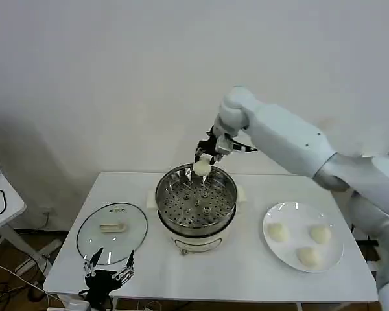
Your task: Take steamed baozi put them in steamer then cover it.
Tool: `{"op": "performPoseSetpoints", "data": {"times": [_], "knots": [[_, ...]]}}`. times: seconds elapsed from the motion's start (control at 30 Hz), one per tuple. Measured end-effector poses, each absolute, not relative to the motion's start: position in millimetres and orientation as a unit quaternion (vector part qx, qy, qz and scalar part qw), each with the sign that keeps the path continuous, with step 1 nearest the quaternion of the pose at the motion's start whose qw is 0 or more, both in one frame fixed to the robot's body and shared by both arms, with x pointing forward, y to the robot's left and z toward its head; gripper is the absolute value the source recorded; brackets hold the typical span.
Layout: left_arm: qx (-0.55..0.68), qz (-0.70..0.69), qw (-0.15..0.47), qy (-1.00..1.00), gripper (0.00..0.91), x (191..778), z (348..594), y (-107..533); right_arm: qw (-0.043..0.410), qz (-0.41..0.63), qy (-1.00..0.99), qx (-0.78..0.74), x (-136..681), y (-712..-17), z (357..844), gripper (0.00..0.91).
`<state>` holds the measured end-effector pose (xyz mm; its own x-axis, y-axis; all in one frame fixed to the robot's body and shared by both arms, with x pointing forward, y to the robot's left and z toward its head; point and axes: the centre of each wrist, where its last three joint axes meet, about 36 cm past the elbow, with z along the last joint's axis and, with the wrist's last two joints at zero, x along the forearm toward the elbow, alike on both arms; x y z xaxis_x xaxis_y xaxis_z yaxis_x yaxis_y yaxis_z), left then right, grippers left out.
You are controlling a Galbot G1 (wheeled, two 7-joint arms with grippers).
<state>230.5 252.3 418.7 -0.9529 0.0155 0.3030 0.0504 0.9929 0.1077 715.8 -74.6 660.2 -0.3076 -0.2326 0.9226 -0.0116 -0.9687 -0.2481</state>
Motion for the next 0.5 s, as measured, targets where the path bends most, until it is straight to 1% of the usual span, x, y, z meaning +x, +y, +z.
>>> {"op": "performPoseSetpoints", "data": {"times": [0.5], "knots": [[-0.014, -0.054, 0.161, -0.985, 0.907, 232, 412, 253, 0.070, -0.796, 0.087, -0.595, 718, -48, 623, 0.504]]}}
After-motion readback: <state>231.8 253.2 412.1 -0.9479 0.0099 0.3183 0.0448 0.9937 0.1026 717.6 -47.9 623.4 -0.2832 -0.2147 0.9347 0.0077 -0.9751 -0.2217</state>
